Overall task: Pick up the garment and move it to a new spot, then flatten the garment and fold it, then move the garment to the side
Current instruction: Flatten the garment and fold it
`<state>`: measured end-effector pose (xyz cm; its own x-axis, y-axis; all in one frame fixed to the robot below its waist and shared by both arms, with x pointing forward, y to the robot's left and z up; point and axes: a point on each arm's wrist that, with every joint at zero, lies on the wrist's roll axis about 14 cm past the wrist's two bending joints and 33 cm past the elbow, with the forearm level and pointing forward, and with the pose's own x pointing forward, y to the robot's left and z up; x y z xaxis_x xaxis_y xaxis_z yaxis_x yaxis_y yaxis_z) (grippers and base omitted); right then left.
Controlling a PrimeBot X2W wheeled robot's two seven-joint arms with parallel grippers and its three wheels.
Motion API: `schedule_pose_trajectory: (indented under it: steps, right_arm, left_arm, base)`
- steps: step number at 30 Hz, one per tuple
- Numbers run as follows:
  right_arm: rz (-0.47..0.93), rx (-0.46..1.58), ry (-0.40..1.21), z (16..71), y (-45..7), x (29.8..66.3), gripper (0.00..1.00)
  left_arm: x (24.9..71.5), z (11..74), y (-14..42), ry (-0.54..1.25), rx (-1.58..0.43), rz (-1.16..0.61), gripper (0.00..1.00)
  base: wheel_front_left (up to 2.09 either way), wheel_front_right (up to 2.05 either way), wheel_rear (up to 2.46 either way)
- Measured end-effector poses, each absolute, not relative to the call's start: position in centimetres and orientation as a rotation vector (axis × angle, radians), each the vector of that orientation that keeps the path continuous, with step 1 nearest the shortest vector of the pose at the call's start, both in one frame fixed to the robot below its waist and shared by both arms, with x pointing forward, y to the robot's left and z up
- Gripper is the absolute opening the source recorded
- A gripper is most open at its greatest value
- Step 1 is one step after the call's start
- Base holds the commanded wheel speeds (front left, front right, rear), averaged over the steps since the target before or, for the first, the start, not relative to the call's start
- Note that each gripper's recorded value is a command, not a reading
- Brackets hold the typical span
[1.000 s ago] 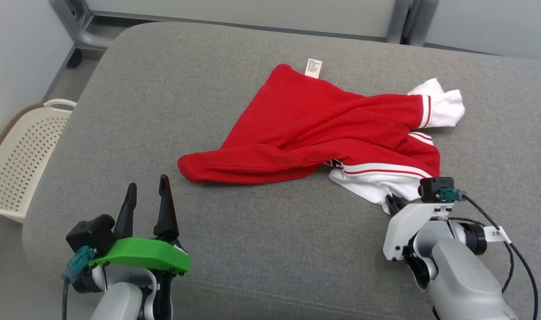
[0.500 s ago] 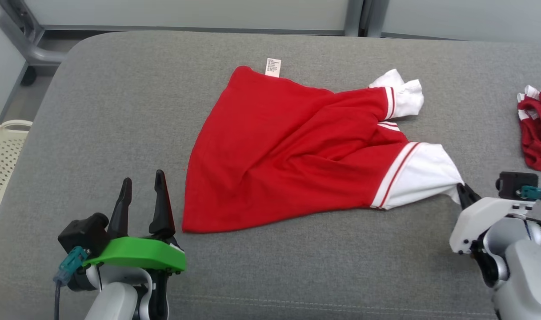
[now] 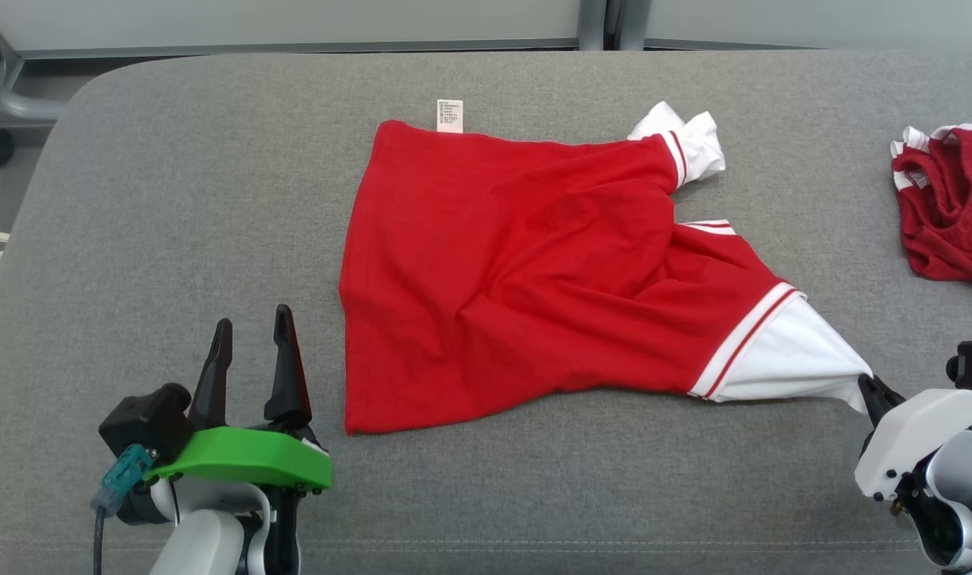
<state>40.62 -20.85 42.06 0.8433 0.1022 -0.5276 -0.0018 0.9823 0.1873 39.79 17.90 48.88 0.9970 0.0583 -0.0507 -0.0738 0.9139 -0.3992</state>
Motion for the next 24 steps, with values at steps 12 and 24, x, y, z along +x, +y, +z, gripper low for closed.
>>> schedule_pose_trajectory:
  steps: [12, 24]
  right_arm:
    - [-0.031, 0.25, 0.576, 39.6, -21.5, 38.7, 1.0]
    - [-0.079, 0.214, 0.532, 39.8, -23.4, 36.6, 1.0]
  left_arm:
    - [40.0, 48.2, 16.6, 0.068, -0.412, 0.03, 1.0]
    - [39.9, 48.1, 14.0, 0.087, -0.393, -0.051, 1.0]
  base:
    - [0.0, 0.0, 0.0]
    - [0.0, 0.0, 0.0]
